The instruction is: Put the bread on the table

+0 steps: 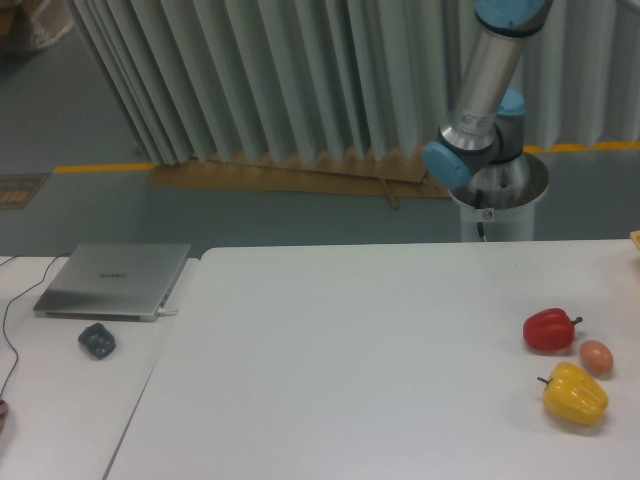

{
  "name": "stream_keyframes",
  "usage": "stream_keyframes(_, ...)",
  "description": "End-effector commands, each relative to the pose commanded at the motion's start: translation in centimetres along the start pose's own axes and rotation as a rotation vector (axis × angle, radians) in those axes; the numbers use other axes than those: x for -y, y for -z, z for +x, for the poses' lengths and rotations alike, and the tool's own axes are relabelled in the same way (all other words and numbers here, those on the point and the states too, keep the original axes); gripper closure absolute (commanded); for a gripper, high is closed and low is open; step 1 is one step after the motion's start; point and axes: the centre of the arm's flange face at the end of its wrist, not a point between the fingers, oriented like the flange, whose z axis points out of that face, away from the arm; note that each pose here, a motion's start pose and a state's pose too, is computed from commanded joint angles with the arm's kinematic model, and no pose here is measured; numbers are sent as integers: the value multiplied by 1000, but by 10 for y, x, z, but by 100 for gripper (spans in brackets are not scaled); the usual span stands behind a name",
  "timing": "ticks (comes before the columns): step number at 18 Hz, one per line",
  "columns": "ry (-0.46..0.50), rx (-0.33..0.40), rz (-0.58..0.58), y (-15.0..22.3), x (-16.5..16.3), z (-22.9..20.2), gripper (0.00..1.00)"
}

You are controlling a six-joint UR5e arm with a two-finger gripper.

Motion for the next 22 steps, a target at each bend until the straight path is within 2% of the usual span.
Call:
stream_keyframes(4, 87, 9, 28, 21, 28, -14, 79)
stream_keyframes(7, 147, 56, 62, 41, 49, -19, 79)
stream_keyframes(11, 227, 93, 121, 42, 74, -36, 79)
stream_keyframes(19, 344, 97, 134, 46, 121, -70, 78)
stream_keyframes(22, 438, 96, 143, 50, 139, -83, 78)
